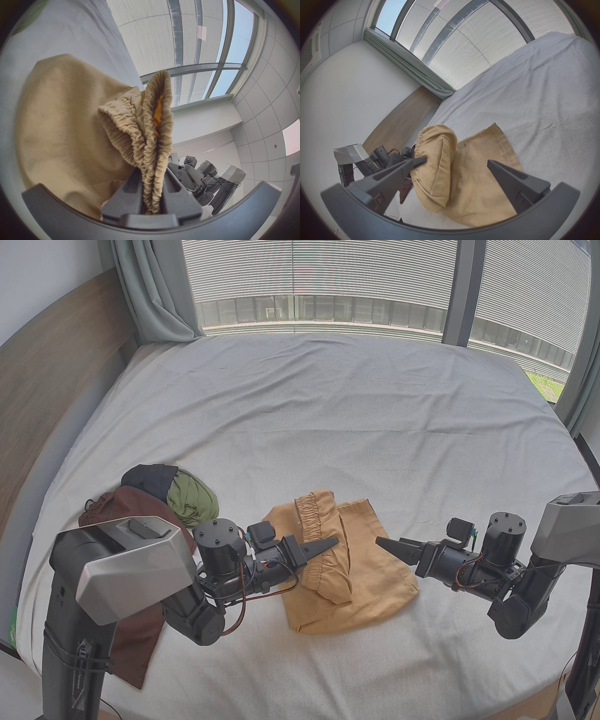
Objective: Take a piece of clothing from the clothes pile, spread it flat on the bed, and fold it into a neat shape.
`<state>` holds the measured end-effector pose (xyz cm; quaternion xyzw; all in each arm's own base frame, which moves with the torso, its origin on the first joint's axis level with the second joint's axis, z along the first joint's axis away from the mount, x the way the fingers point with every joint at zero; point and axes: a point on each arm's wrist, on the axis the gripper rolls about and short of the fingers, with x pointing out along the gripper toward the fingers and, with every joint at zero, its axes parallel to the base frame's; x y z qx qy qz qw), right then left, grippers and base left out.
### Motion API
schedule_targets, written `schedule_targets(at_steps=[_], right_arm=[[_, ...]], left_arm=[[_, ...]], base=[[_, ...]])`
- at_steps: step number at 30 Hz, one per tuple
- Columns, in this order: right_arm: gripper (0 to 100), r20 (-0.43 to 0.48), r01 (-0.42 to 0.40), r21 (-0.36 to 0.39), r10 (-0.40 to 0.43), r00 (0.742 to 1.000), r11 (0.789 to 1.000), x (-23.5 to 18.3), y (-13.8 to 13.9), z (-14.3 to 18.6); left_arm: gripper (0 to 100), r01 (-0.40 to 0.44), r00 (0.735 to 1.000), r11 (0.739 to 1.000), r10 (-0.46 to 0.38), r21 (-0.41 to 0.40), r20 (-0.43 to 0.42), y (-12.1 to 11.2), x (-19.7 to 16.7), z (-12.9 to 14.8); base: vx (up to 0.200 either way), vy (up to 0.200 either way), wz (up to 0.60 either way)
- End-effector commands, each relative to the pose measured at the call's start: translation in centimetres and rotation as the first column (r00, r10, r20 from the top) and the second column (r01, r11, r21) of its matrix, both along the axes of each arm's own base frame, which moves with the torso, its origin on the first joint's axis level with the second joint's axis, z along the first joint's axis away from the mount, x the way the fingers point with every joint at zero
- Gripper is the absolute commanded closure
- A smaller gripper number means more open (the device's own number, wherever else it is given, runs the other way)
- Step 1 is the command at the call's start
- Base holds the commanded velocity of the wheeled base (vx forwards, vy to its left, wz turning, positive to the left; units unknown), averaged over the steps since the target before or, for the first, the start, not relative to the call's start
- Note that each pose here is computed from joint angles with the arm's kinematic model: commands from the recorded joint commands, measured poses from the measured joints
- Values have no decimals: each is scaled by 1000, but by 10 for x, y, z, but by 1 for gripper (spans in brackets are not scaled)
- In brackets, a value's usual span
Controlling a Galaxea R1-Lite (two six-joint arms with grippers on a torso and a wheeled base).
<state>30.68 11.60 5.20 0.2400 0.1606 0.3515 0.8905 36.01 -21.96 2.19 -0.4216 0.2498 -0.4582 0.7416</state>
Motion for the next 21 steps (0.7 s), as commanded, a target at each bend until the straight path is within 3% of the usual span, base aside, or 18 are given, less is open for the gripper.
schedule_targets(at_steps=[1,12,13,21], right_arm=[[0,0,-2,1,2,1000,1000,0,0,0],[0,-1,-2,0,2,1000,1000,0,1,-1],[0,-1,-2,0,2,1000,1000,0,1,-1],[0,-9,-4,-4,4,1000,1000,0,1,-4]], left_arm=[[100,17,1000,1000,-17,11,-21,-10,0,-16],[100,-15,999,1000,15,19,-33,-13,5,-26],[0,-15,999,1000,15,18,-31,-13,5,-26],[0,-18,1000,1000,18,13,-21,-11,4,-23]], base=[[0,0,0],[0,0,0],[0,0,0],[0,0,0]])
